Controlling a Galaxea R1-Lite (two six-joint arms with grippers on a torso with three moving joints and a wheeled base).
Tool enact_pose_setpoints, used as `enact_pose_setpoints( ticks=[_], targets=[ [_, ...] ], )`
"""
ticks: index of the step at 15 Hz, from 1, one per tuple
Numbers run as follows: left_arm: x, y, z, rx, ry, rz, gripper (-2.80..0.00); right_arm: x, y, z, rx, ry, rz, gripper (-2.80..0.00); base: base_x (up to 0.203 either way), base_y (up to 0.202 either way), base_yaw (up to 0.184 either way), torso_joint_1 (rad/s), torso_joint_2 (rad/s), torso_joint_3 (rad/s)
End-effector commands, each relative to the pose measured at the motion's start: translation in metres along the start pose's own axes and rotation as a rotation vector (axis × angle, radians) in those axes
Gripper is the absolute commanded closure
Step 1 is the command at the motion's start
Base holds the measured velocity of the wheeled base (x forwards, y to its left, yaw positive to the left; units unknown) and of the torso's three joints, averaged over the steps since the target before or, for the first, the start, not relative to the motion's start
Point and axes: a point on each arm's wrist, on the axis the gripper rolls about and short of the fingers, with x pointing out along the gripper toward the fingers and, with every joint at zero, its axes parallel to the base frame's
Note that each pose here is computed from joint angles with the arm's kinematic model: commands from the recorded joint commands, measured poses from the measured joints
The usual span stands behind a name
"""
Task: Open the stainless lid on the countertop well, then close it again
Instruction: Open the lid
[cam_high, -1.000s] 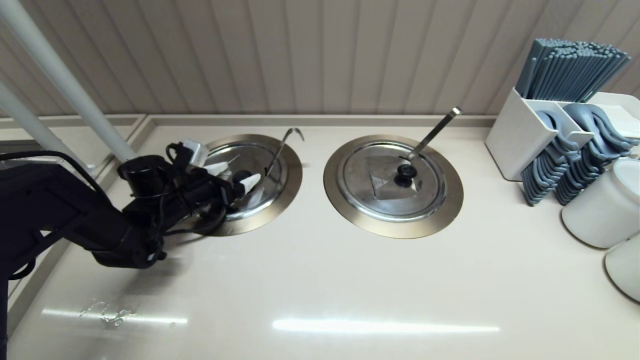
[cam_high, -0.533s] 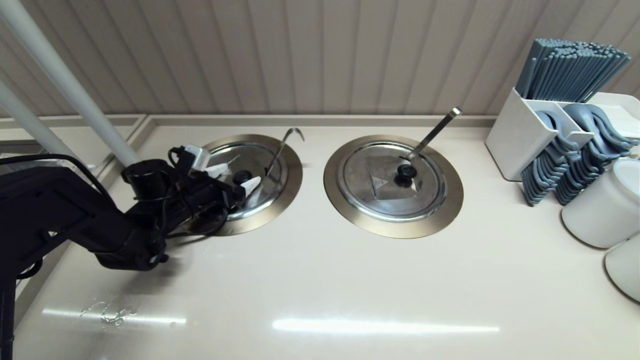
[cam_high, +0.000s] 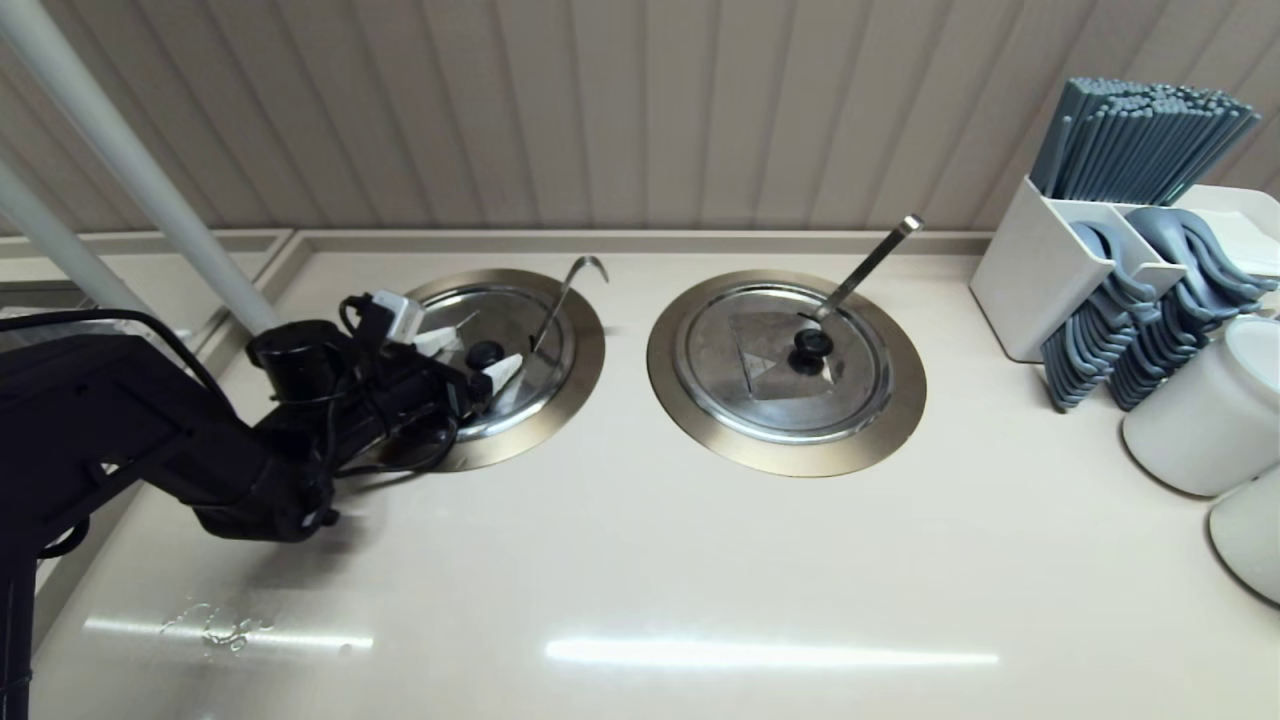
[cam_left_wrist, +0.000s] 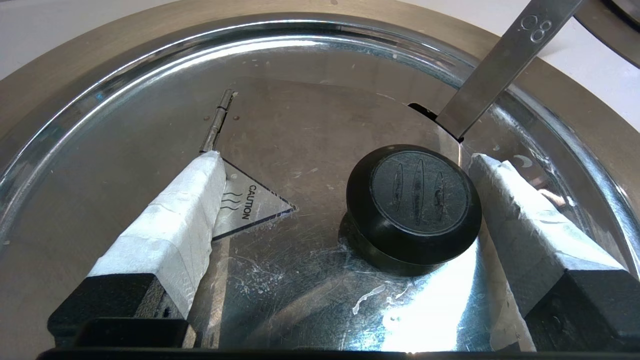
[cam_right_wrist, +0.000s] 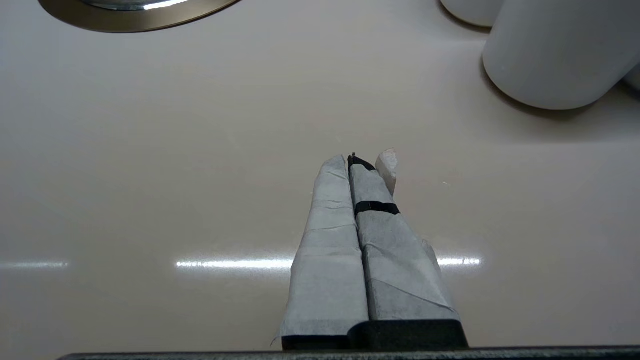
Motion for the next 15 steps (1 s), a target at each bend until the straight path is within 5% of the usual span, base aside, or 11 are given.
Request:
enact_pose_setpoints(
  ticks=[1,15],
  targets=[
    [-0.001,0.0,0.004,0.006,-0.013,0.0,-2.8,0.0,0.0,0.0,0.0,0.0,0.0,0.0,0.0,0.0,0.0,0.0,0.0,0.0],
    [-0.005,0.0,0.018,0.017,-0.043,0.005,-2.8,0.0,0.0,0.0,0.0,0.0,0.0,0.0,0.0,0.0,0.0,0.0,0.0,0.0]
  ],
)
